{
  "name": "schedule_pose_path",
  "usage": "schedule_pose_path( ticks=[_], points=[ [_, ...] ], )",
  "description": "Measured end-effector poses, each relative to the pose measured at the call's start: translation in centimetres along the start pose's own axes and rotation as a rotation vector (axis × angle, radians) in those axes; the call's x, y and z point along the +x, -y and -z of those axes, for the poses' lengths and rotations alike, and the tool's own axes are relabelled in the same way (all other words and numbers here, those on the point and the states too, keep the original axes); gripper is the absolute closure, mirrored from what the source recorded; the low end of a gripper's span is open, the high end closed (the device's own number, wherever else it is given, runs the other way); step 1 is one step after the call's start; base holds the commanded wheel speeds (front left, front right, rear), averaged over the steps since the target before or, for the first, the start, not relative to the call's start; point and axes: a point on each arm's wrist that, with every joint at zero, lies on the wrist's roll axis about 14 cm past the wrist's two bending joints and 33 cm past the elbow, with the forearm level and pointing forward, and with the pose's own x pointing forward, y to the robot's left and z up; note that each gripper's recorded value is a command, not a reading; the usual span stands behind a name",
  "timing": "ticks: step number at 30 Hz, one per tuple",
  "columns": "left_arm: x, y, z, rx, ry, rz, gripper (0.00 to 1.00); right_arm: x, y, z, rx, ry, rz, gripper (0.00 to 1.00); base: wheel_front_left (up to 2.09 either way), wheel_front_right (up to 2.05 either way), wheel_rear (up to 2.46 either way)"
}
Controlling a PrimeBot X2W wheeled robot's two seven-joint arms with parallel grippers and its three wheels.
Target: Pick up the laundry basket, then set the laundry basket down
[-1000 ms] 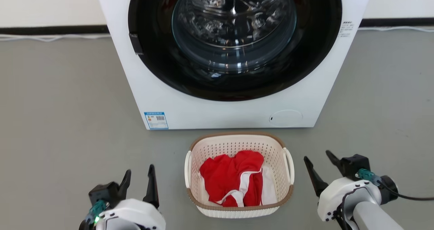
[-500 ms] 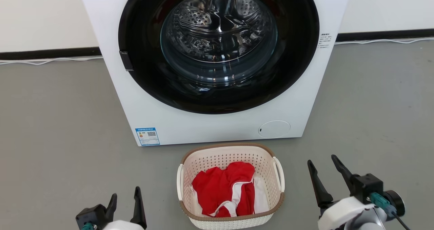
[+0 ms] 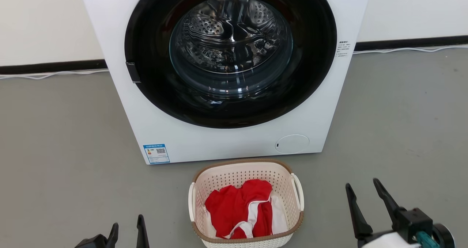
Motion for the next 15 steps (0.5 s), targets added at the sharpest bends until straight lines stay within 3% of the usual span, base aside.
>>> schedule_pose_path(
  ticks=[15],
  points=[
    [-0.26,-0.05,-0.29,-0.005,0.011,0.004,0.00,-0.73,0.79,1.02,0.005,-0.030,0.030,0.00,0.00,0.00,0.00]
  ],
)
